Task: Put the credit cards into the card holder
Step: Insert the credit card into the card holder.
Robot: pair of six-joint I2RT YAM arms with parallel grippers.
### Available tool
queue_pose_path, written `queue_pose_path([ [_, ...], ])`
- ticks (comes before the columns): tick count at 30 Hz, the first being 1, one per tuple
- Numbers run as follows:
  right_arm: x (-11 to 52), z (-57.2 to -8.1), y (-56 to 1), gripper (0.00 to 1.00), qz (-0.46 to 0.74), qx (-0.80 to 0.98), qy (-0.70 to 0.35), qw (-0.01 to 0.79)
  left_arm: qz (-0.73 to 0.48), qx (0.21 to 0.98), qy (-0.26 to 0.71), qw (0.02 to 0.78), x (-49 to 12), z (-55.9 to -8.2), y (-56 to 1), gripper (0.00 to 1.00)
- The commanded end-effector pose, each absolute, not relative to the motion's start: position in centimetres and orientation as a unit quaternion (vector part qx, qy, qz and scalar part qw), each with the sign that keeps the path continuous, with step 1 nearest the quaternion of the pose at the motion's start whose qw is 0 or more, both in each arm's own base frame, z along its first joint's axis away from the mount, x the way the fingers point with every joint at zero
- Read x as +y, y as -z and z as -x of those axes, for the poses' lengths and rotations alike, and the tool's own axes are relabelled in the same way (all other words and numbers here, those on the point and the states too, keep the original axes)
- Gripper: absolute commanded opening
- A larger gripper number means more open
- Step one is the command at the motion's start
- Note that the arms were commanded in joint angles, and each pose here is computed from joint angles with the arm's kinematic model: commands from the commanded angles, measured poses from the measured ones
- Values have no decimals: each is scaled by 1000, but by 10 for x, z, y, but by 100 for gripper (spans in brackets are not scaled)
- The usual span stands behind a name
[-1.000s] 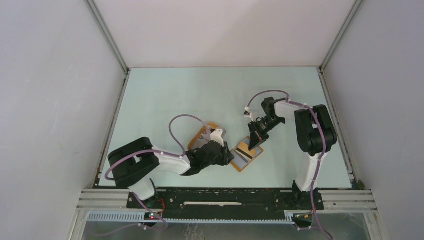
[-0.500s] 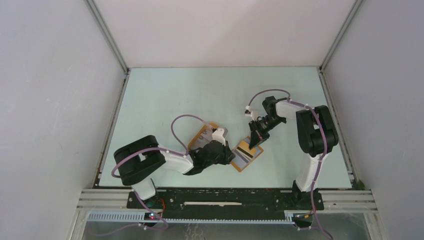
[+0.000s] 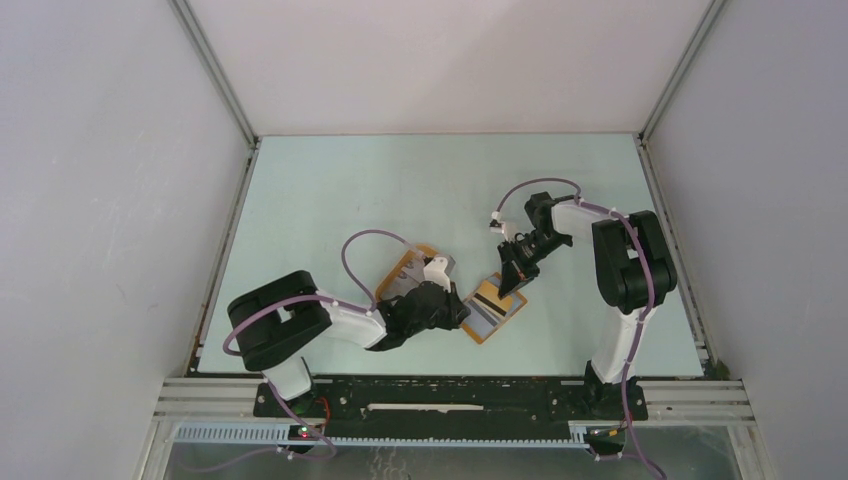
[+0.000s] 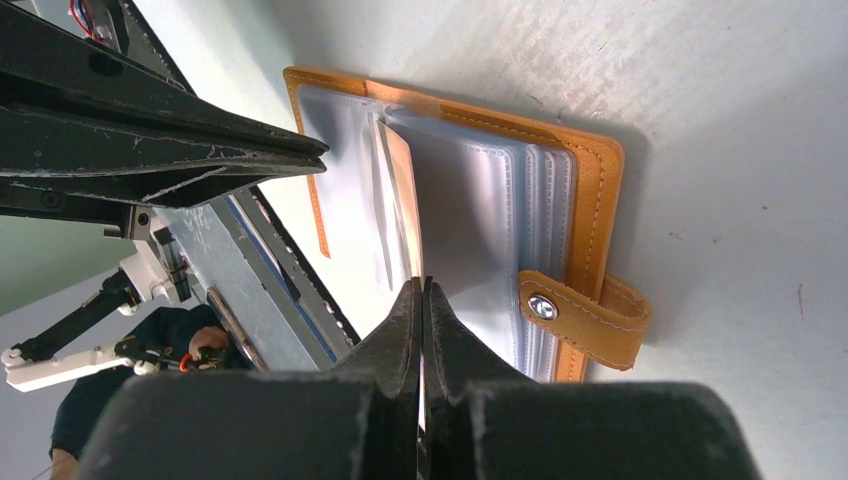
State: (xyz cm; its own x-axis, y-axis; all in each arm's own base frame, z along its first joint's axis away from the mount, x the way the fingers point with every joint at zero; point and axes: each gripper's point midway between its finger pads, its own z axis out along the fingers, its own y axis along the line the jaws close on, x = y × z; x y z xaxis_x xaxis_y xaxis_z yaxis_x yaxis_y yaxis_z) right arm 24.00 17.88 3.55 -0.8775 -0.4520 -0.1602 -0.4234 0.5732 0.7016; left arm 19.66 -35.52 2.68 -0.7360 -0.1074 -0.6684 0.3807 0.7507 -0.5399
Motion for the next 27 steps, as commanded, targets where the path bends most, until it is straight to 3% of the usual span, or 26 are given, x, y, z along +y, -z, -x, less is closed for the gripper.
queue_pose_path([
  [1, 175, -243, -28, 0, -253, -895, 368, 20, -79, 873, 332, 349, -345, -193, -17, 9],
  [27, 194, -236, -27, 0, -235, -880, 411, 42, -81, 871, 337, 350, -346, -192, -18, 9],
])
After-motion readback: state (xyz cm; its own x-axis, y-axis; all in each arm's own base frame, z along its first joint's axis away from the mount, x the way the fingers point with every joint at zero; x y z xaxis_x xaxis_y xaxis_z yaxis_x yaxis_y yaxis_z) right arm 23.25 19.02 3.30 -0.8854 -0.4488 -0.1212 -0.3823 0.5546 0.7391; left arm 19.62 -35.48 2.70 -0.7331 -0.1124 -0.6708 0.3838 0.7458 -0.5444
